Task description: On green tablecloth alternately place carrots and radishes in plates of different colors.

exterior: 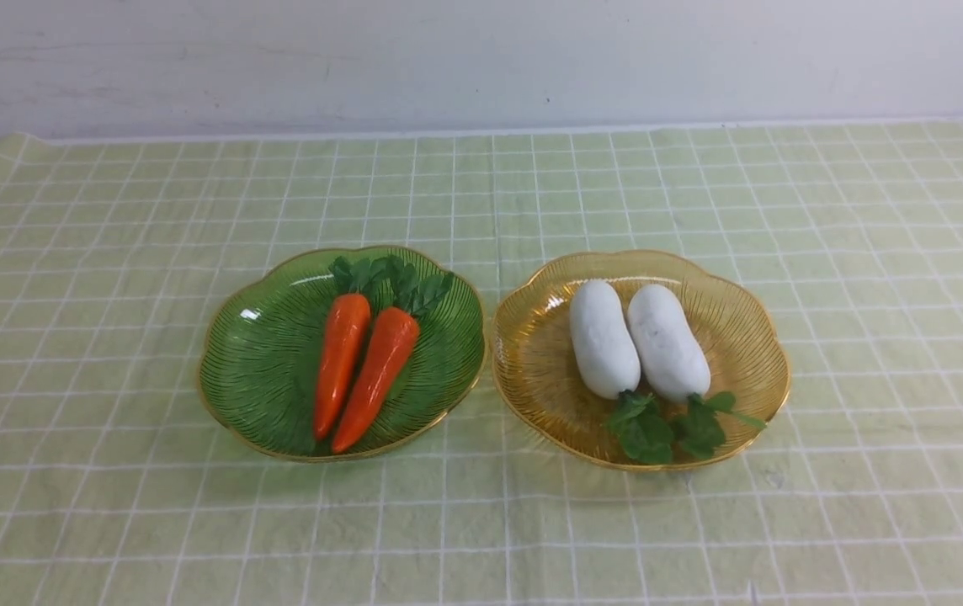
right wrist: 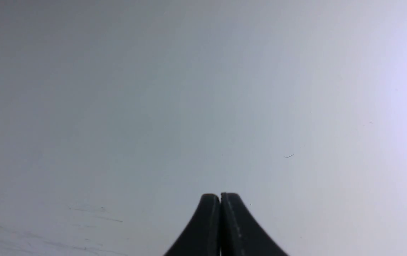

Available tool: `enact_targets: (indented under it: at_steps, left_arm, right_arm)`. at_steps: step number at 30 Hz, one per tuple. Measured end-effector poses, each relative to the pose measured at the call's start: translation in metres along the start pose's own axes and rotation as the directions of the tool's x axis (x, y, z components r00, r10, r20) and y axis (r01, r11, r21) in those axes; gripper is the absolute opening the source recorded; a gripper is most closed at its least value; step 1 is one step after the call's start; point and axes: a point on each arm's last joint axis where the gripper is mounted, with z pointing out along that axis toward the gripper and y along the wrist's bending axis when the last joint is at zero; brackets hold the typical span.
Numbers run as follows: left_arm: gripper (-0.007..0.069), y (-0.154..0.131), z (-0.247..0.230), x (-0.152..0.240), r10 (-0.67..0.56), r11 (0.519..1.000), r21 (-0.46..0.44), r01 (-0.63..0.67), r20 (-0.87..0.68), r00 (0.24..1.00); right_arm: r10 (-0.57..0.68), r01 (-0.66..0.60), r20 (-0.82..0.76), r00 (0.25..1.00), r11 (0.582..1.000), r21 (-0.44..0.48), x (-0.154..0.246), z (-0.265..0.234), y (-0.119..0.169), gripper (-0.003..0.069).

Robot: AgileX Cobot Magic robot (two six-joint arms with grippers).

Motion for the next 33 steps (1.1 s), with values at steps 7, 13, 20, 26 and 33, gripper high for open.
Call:
enact_targets:
  at_steps: [7, 13, 20, 26, 33]
  left_arm:
    - [-0.0008, 0.000, 0.000, 0.003, 0.000, 1.000, -0.003, 0.000, -0.028, 1.000]
    - [-0.0008, 0.001, -0.001, 0.007, 0.001, 1.000, -0.009, -0.001, -0.079, 0.997]
    - [-0.0008, 0.004, 0.001, 0.011, 0.065, 0.997, -0.036, -0.068, -0.070, 0.995]
    - [-0.0008, 0.006, 0.002, 0.054, 0.104, 0.994, -0.032, -0.101, 0.100, 0.990]
    - [-0.0008, 0.013, 0.016, 0.154, 0.199, 0.977, -0.107, -0.185, 0.143, 0.969]
  right_arm:
    - [0.000, 0.000, -0.003, 1.000, 1.000, 0.001, 0.000, 0.000, 0.000, -0.0014]
    - [0.000, 0.000, -0.003, 1.000, 1.000, 0.001, 0.000, 0.000, 0.000, -0.0014]
    - [0.000, 0.000, -0.003, 1.000, 1.000, 0.001, 0.000, 0.000, 0.000, -0.0014]
    - [0.000, 0.000, -0.003, 1.000, 1.000, 0.001, 0.000, 0.000, 0.000, -0.0014]
    - [0.000, 0.000, -0.003, 1.000, 1.000, 0.001, 0.000, 0.000, 0.000, -0.0014]
